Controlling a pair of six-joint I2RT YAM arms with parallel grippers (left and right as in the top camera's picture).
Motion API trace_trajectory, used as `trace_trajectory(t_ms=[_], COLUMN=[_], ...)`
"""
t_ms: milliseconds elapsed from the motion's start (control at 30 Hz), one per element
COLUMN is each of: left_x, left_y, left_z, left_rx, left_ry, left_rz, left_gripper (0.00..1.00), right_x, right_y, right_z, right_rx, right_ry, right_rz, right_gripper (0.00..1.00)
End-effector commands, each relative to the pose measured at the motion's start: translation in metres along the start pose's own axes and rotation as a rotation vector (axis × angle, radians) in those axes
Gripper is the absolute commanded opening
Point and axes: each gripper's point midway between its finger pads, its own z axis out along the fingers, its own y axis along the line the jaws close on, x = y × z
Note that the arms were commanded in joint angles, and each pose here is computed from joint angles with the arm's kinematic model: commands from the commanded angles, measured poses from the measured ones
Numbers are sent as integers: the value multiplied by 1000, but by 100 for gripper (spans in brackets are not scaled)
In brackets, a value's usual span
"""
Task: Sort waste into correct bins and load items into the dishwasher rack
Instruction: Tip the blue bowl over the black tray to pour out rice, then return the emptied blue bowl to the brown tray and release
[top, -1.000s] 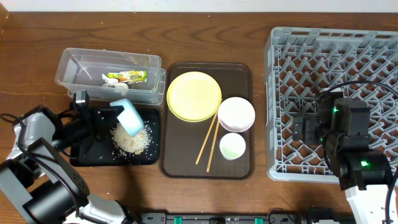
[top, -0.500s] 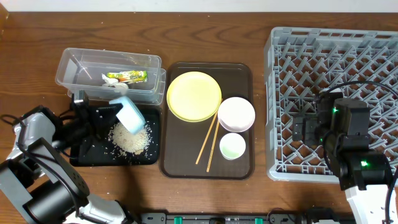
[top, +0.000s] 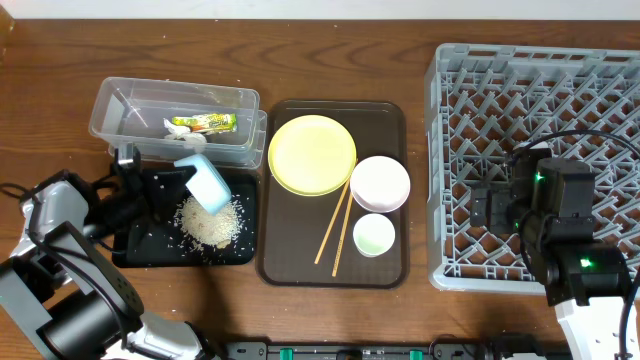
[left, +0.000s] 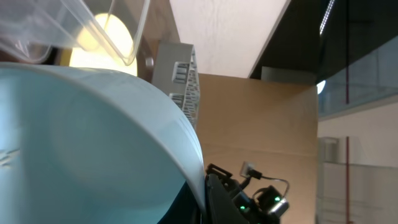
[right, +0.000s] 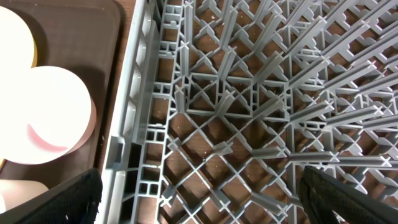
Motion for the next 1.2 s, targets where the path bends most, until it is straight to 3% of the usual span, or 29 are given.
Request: trace_trajectory(t_ms=[0, 67, 133, 267, 567, 867, 1000, 1167], left_x=[1, 4, 3, -2, 13, 79, 93, 115], left_y=[15, 26, 22, 6, -7, 9, 43, 67], left_z=[-2, -3, -2, -1, 3, 50, 70, 97], left_rx=[-79, -144, -117, -27, -38, -380, -672, -870], left_ry=[14, 24, 17, 0, 28, 352, 449, 558], left_rz=[-99, -187, -214, -101, 55, 304, 388, 573], left_gripper=[6, 6, 6, 6, 6, 6, 6, 6], right_x=[-7, -7, -8, -7, -8, -10, -12, -12], right_y=[0, 0, 0, 0, 0, 0, 0, 0], right_z=[-5, -5, -5, -5, -5, -5, -5, -5], right_rx=[0, 0, 0, 0, 0, 0, 0, 0], right_ry=[-21, -21, -21, -21, -21, -33, -39, -39], right_rz=[16, 16, 16, 16, 16, 17, 17, 17], right_gripper=[99, 99, 99, 99, 99, 99, 99, 99])
